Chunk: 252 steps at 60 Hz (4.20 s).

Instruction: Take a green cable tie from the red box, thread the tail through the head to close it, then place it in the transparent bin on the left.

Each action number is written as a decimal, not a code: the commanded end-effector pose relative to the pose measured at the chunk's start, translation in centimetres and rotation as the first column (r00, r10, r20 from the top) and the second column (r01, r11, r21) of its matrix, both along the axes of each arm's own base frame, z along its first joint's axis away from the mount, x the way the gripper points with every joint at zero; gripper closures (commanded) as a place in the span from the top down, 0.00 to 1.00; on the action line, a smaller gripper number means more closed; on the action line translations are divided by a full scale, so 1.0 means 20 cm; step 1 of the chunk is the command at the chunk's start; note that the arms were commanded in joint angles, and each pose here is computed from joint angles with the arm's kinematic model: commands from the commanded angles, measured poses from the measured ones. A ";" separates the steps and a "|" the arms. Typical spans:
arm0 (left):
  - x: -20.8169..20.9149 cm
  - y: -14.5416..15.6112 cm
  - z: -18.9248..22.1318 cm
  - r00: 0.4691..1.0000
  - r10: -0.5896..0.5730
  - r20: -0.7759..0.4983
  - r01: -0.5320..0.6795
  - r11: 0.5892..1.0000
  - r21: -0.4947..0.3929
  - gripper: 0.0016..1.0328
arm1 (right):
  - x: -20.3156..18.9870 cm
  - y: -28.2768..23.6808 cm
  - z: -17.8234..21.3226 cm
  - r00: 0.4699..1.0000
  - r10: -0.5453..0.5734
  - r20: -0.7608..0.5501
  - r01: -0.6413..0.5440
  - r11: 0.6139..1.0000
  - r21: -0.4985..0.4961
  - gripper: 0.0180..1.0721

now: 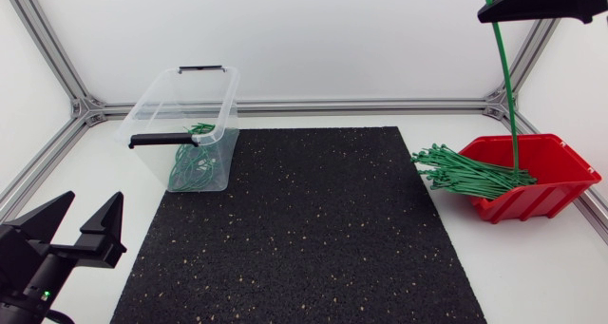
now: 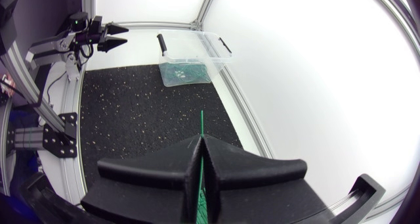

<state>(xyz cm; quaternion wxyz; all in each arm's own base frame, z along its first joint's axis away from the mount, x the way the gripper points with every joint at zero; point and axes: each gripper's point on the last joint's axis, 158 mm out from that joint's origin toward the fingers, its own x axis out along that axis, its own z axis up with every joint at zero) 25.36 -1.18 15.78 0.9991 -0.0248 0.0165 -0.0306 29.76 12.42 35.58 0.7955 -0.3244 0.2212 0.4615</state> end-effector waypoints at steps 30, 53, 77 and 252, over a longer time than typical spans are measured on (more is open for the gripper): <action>0.01 0.00 -0.11 0.999 -0.001 -0.043 0.002 1.000 0.007 0.96 | 0.11 0.38 -0.20 0.950 -0.078 -0.304 0.173 0.938 0.301 0.07; 0.01 0.00 -0.11 0.999 -0.001 -0.043 0.002 1.000 0.007 0.96 | 0.13 0.75 -0.37 0.839 -0.058 -0.541 0.336 0.837 0.431 0.10; 0.00 0.00 -0.11 0.999 -0.003 -0.045 0.003 1.000 0.007 0.96 | 0.29 0.90 -0.81 0.483 -0.059 -0.873 0.706 0.617 0.349 0.09; 0.00 -0.01 -0.11 0.999 -0.009 -0.047 0.009 1.000 0.007 0.96 | -0.30 0.72 -1.60 0.790 0.475 -0.388 -0.585 0.396 -0.708 0.96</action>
